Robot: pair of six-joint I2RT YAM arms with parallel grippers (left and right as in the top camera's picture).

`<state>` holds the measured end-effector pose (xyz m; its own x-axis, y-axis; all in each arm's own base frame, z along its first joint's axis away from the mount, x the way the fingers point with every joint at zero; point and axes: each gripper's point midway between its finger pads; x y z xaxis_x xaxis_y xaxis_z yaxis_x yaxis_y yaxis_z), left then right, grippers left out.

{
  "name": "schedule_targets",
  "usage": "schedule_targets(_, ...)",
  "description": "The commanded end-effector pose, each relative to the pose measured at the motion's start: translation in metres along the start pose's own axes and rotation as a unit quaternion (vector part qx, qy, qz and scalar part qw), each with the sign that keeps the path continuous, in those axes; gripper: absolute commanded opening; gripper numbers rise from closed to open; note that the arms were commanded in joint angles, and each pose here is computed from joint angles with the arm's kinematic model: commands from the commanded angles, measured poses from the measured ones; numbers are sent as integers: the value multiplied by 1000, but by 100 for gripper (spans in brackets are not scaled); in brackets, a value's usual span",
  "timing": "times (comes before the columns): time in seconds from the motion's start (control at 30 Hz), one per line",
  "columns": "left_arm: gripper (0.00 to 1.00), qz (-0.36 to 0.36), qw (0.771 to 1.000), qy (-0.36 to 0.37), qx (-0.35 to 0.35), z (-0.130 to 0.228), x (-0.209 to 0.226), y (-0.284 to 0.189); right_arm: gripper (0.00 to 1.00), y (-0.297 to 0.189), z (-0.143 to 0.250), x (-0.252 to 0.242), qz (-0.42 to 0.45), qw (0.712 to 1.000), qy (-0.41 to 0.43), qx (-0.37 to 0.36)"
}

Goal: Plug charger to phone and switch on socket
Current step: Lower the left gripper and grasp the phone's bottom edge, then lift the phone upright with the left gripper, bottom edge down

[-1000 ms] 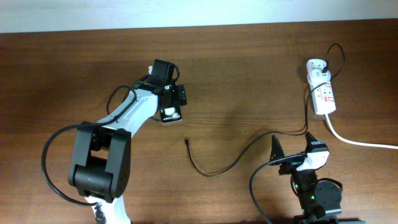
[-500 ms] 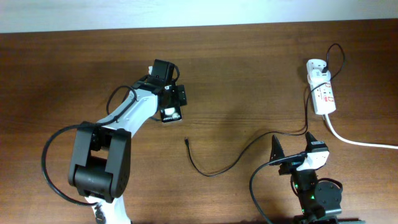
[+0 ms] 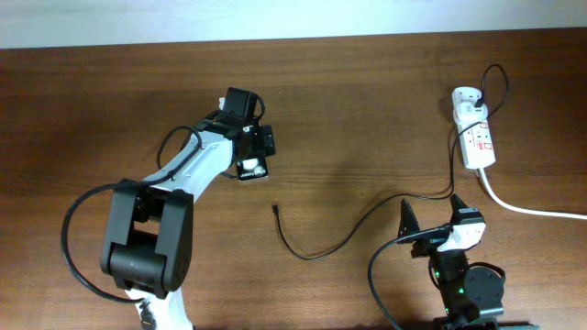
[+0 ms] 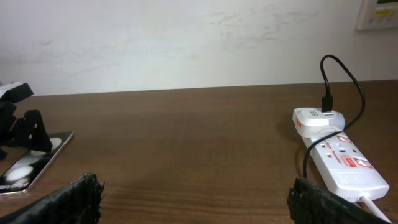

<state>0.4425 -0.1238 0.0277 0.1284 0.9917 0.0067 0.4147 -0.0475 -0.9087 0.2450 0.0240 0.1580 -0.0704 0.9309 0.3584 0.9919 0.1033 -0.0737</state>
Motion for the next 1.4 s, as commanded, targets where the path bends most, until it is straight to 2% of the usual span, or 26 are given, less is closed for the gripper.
schedule_targets(0.0, 99, 5, 1000, -6, 5, 1, -4, 2, 99, 0, 2, 0, 0, 1000, 0, 2)
schedule_targets(0.27, 99, -8, 999, 1, 53, 28, -2, 28, 99, 0, 2, 0, 0, 1000, 0, 2)
schedule_targets(0.33, 90, -7, 999, 1, 51, 27, -3, 31, 99, 0, 2, 0, 0, 1000, 0, 2)
schedule_targets(0.4, 74, -6, 998, 2, 63, 33, -3, 31, 99, 0, 2, 0, 0, 1000, 0, 2)
schedule_targets(0.6, 71, -23, 983, 12, 184, 91, 6, 16, 99, 0, 2, 0, 0, 1000, 0, 2)
schedule_targets(0.67, 75, -29, 975, 14, 219, 107, 9, 8, 99, 0, 2, 0, 0, 1000, 0, 2)
schedule_targets(0.7, 89, -32, 971, 15, 235, 114, 11, 5, 99, 0, 2, 0, 0, 1000, 0, 2)
schedule_targets(0.77, 96, -31, 970, 25, 241, 116, 12, 3, 99, 0, 2, 0, 0, 1000, 0, 2)
schedule_targets(0.8, 99, -26, 972, 38, 230, 105, 11, 1, 99, 0, 2, 0, 0, 1000, 0, 2)
schedule_targets(0.93, 99, -24, 993, 22, 112, 12, 5, -16, 99, 0, 2, 0, 0, 1000, 0, 2)
schedule_targets(0.97, 99, -36, 995, 12, 90, 2, 6, -14, 99, 0, 2, 0, 0, 1000, 0, 2)
schedule_targets(1.03, 99, -46, 995, 11, 88, 3, 4, 0, 99, 0, 2, 0, 0, 1000, 0, 2)
schedule_targets(1.13, 99, -51, 991, 18, 125, 24, 2, 26, 99, 0, 2, 0, 0, 1000, 0, 2)
schedule_targets(1.23, 99, -39, 987, 19, 155, 39, -2, 30, 99, 0, 2, 0, 0, 1000, 0, 2)
schedule_targets(1.3, 91, -20, 984, 17, 174, 47, -8, 27, 98, 0, 2, 0, 0, 1000, 0, 2)
schedule_targets(1.37, 91, -12, 981, 18, 194, 57, -11, 24, 99, 0, 2, 0, 0, 1000, 0, 2)
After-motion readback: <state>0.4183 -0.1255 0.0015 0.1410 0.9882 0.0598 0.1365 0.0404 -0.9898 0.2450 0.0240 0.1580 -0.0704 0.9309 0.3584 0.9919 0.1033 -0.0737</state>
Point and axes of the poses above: each gripper's point midway between its finger pads, its own y axis out along the fingers, its own x axis along the line the jaws close on, z = x × y, and after that the axes turned 15 degrees about y, right-handed
